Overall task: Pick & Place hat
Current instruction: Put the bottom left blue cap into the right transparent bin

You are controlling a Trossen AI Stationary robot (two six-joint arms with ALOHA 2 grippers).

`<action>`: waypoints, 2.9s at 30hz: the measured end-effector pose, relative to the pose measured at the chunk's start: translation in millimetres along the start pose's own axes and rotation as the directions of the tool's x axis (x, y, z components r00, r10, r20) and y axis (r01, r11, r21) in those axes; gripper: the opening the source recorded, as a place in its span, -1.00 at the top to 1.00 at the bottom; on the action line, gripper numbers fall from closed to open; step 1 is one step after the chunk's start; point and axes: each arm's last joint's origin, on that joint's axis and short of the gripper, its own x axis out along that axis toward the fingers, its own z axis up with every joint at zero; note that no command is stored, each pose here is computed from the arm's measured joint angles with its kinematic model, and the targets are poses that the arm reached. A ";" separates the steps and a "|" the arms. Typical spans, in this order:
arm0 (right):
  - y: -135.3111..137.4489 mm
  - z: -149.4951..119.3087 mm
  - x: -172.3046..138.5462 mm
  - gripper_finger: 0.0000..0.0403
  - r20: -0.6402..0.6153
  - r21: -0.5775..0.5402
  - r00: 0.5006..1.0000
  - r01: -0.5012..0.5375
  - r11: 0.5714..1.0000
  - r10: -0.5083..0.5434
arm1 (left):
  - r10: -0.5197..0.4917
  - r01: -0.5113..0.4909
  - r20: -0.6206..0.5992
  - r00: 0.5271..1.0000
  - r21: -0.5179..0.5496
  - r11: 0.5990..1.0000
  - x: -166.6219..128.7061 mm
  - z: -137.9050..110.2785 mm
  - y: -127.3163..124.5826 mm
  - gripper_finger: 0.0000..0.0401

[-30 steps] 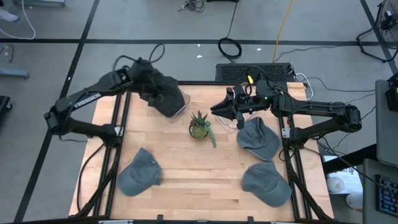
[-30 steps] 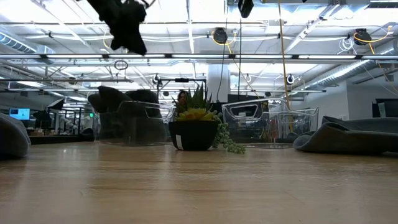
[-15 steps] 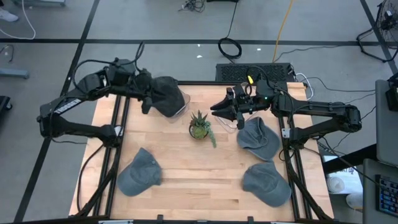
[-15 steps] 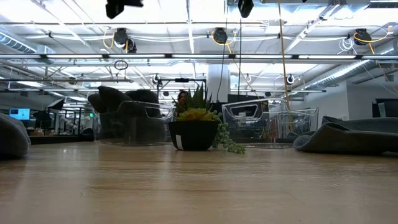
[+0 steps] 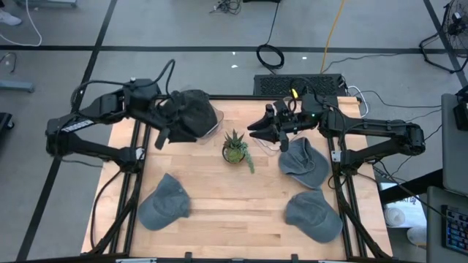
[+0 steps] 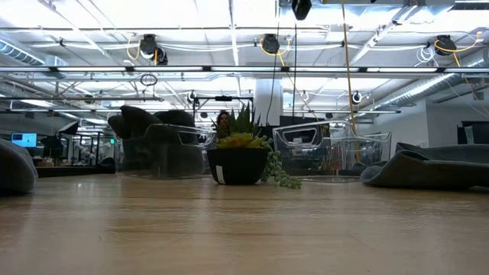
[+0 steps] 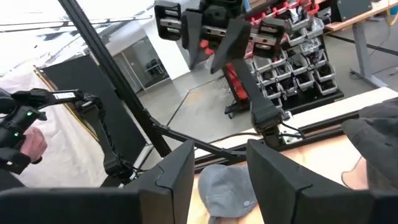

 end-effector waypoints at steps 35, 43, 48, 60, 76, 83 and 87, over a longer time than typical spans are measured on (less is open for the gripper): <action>6.0 6.3 -0.5 0.31 0.035 0.131 0.994 -0.105 0.986 0.101 | -0.154 0.164 -0.266 0.952 0.015 0.986 30.3 -54.1 -75.7 -0.67; 9.1 4.6 -1.0 0.31 -0.024 0.131 0.978 -0.201 0.971 0.206 | -0.032 -0.063 -0.354 0.935 -0.254 0.965 51.2 -76.8 -86.5 -0.67; 11.3 3.2 -1.6 0.31 -0.070 0.153 0.956 -0.272 0.950 0.285 | 0.089 -0.305 -0.545 0.834 -0.320 0.897 70.4 -101.0 -80.2 -0.67; 14.1 2.4 -2.7 0.31 -0.115 0.156 0.921 -0.352 0.923 0.371 | 0.278 -0.670 -0.798 0.535 -0.200 0.715 109.8 -146.4 -68.7 -0.67; 15.5 2.3 -3.4 0.31 -0.135 0.159 0.900 -0.392 0.906 0.414 | 0.382 -0.826 -0.892 0.241 0.019 0.564 176.1 -206.2 -53.6 -0.67; 15.5 2.3 -3.4 0.31 -0.135 0.160 0.900 -0.392 0.906 0.414 | 0.435 -0.876 -0.889 0.145 0.089 0.475 195.5 -232.1 -47.4 -0.67; 15.5 2.3 -3.4 0.31 -0.135 0.160 0.900 -0.392 0.906 0.414 | 0.457 -0.901 -0.885 0.089 0.124 0.416 206.6 -248.1 -42.3 -0.67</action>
